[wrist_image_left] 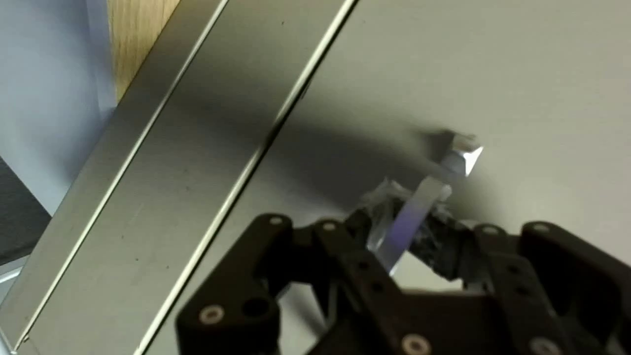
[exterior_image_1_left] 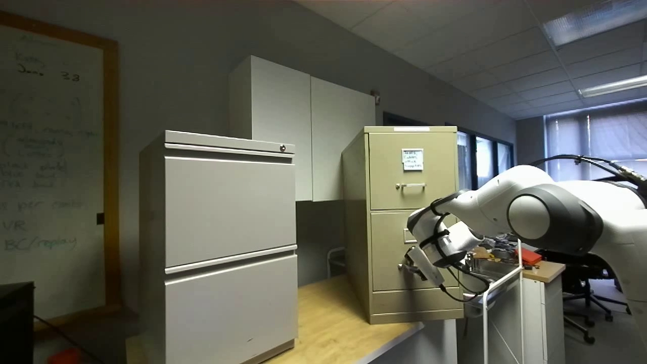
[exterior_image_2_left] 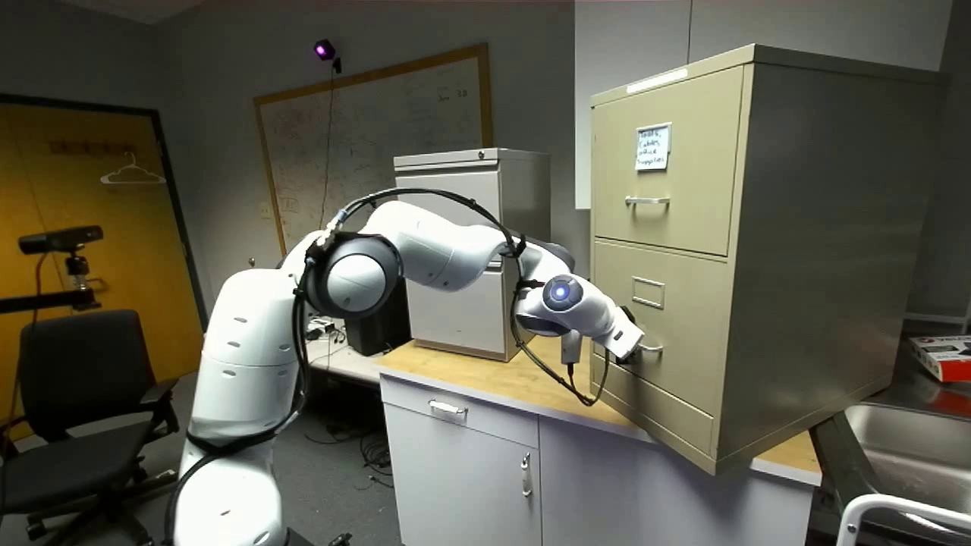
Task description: Open the bottom drawer of the cabinet on the right
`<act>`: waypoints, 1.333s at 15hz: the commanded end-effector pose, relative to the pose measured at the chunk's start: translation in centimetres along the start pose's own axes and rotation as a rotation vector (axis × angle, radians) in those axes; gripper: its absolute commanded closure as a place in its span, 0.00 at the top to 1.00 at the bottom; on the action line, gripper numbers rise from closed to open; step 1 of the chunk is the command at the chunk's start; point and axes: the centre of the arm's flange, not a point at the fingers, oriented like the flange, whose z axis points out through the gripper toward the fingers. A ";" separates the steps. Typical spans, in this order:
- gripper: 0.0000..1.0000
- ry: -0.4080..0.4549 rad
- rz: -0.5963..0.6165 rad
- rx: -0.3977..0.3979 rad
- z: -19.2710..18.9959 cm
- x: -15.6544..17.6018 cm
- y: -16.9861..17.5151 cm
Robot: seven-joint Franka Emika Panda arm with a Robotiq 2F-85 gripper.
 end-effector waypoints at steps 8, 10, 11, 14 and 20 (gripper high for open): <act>0.02 -0.175 -0.013 0.129 -3.6 -5.9 4.0; 0.02 -0.190 -0.029 0.131 -4.4 -5.4 3.4; 0.02 -0.196 -0.034 0.134 -4.5 -5.3 3.1; 0.02 -0.216 -0.028 0.143 -3.8 -5.5 3.5; 0.02 -0.253 0.041 0.182 -2.5 -5.0 5.6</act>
